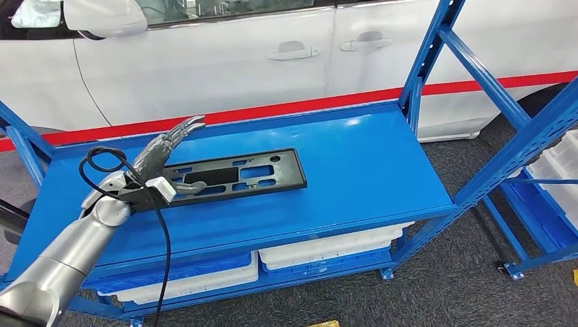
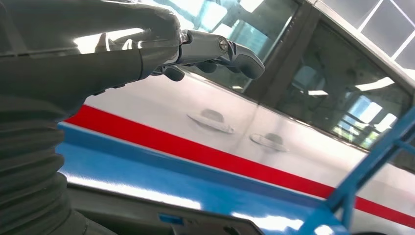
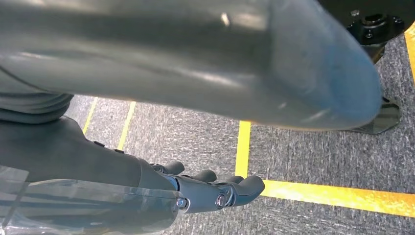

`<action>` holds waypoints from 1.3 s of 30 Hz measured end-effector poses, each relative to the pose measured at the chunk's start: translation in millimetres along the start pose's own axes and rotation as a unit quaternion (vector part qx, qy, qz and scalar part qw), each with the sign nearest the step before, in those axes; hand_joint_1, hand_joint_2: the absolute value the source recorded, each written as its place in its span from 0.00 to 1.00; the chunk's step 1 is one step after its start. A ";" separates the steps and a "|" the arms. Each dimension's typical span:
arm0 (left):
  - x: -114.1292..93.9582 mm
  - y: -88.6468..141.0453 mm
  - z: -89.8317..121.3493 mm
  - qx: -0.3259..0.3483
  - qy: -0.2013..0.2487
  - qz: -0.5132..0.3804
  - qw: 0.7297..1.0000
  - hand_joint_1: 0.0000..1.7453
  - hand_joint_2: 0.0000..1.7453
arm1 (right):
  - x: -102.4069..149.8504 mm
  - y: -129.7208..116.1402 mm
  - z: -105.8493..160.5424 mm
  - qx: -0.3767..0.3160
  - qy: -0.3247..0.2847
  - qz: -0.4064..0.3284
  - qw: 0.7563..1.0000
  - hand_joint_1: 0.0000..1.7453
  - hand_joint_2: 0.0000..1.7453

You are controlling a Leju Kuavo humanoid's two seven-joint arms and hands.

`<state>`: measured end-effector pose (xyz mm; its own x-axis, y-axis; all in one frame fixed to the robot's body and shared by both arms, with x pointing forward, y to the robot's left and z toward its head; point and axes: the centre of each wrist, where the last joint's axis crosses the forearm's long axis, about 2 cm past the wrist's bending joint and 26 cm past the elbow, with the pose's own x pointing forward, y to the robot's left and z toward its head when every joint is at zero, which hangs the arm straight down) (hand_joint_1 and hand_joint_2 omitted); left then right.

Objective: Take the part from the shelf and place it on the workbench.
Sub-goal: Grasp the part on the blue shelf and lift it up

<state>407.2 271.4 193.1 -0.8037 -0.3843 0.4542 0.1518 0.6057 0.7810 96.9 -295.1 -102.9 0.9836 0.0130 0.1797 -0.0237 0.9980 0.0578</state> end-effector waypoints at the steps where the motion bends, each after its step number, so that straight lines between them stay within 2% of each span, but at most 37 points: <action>1: 1.1 -0.3 1.4 0.000 -0.004 0.013 1.000 0.00 1.00 | 0.0 0.0 0.0 0.001 0.000 0.000 1.000 0.00 0.00; 7: 6.0 2.6 8.6 -0.018 -0.020 0.055 0.998 0.00 1.00 | 0.5 0.1 0.0 0.003 -0.001 0.001 1.000 0.00 0.00; 15: 3.4 -1.6 20.7 -0.104 -0.015 0.042 0.994 0.00 1.00 | 1.4 0.2 0.1 0.005 -0.001 0.003 1.000 0.00 0.00; 25: 1.0 -5.3 26.5 -0.131 -0.008 0.033 0.991 0.00 1.00 | 2.2 0.2 0.1 0.005 -0.001 0.004 1.000 0.00 0.00; 31: 0.2 -13.2 28.9 -0.151 0.019 -0.063 0.986 0.00 1.00 | 2.8 0.2 0.1 0.005 0.000 0.005 1.000 0.00 0.00; 39: -3.7 -23.2 28.9 -0.131 0.058 -0.220 0.965 0.00 1.00 | 4.7 0.2 0.2 0.004 0.000 0.005 1.000 0.00 0.00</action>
<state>390.0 278.9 160.9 -0.7567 -0.6479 0.0873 -0.0362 0.1749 0.9839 101.5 -294.9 -101.8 0.9834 0.0230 0.1797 -0.0351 0.9973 0.0646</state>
